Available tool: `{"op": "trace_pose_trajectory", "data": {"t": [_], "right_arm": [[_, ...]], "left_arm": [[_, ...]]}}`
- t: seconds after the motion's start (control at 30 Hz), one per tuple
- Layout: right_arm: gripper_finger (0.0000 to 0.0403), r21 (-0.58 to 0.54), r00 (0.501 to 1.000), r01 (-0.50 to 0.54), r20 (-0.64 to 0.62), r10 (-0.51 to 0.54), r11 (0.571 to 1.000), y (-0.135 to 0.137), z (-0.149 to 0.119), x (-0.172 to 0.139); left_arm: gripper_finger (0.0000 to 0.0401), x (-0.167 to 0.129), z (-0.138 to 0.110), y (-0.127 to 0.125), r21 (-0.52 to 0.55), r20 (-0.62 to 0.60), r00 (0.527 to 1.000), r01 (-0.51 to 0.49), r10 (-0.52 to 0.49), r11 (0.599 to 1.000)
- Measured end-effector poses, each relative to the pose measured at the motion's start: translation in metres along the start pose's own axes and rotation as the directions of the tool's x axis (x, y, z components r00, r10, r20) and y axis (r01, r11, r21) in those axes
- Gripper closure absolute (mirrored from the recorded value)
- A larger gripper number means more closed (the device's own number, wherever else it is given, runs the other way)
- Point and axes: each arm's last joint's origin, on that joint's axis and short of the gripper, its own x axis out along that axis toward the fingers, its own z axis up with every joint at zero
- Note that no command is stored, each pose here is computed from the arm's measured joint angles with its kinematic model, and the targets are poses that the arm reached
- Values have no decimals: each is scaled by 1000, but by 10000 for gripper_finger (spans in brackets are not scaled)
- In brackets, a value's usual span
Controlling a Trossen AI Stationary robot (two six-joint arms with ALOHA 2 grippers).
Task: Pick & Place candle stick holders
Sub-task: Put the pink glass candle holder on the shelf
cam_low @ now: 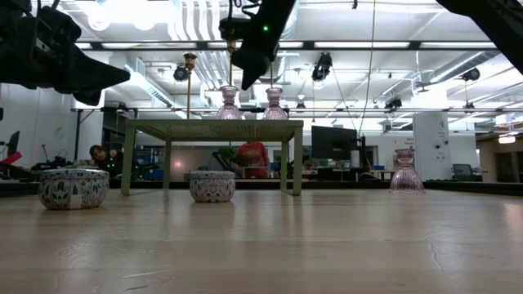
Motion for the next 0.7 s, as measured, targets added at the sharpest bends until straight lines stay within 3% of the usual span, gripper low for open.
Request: {"op": "trace_pose_trajectory", "data": {"t": [0.33, 0.7], "right_arm": [[394, -43, 997, -17, -72, 14, 999, 32, -5, -29], [394, 23, 980, -45, -195, 49, 999, 41, -29, -88]], "left_arm": [[389, 0, 0, 0, 0, 0, 1000, 0, 0, 1000], [389, 0, 0, 0, 0, 0, 1000, 0, 0, 1000]]}}
